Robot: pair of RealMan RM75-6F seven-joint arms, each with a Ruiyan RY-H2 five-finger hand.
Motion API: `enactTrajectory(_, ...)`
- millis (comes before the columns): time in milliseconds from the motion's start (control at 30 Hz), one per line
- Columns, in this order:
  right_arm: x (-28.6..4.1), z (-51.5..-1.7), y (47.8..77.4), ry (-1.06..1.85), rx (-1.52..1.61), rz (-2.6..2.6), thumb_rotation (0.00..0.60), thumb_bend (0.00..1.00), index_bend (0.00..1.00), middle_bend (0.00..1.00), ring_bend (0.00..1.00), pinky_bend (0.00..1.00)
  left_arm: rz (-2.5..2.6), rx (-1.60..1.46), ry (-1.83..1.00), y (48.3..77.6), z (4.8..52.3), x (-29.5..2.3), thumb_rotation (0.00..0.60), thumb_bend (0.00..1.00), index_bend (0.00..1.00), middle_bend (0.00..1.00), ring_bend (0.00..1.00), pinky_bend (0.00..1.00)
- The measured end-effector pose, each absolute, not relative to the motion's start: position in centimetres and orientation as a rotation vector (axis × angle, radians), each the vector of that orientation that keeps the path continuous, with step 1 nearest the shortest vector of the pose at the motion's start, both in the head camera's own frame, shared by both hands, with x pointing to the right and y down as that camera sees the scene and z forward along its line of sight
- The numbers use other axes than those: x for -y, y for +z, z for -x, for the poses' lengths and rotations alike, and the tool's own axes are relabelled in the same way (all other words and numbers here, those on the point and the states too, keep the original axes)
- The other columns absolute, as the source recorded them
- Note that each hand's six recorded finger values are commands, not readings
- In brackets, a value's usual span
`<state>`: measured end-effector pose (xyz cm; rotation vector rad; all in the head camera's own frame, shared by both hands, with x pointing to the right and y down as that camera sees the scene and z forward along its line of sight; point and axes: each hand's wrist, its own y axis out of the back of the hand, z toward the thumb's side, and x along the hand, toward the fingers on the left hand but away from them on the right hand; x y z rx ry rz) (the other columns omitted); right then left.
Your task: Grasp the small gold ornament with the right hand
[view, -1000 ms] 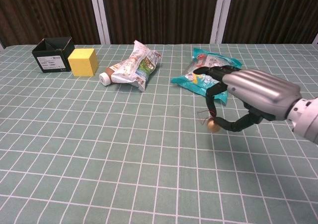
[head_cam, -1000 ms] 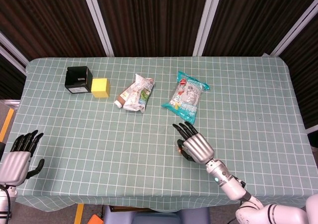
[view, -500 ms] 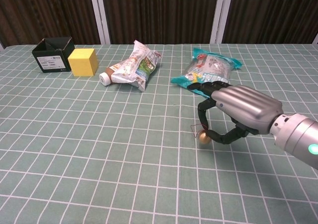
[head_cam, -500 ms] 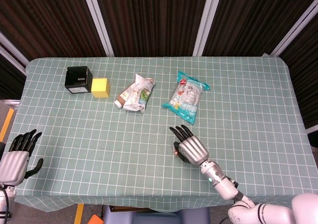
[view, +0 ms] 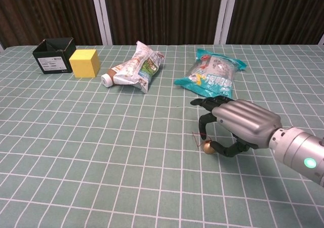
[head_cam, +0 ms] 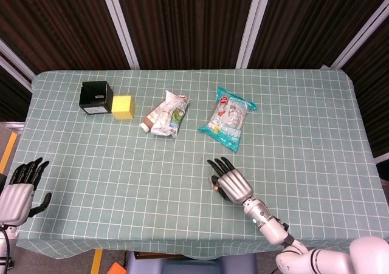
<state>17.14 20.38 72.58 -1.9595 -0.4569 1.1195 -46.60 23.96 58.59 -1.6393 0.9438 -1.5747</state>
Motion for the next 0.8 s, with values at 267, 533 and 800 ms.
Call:
enactTrajectory(267, -21.0, -19.9, 68.8, 1.108, 0.527, 1.893, 0.6, 0.41, 0.01, 0.0, 0.0, 0.0, 1.63, -0.959, -1.572, 58.1, 46.9, -23.9, 0.6, 0.43, 0.0, 0.0, 0.0, 0.07)
enactTrajectory(533, -22.1, -32.0, 59.3, 1.251, 0.741, 1.643, 0.6, 0.38, 0.0, 0.0, 0.0, 0.0, 1.613, -0.948, -1.551, 58.0, 46.5, -24.1, 0.6, 0.42, 0.0, 0.0, 0.0, 0.07)
enactTrajectory(800, -23.7, -39.6, 55.0, 1.366, 0.965, 1.522, 0.6, 0.37, 0.0, 0.0, 0.0, 0.0, 1.627, -0.893, -1.531, 58.4, 45.0, -24.7, 0.6, 0.43, 0.0, 0.0, 0.0, 0.07)
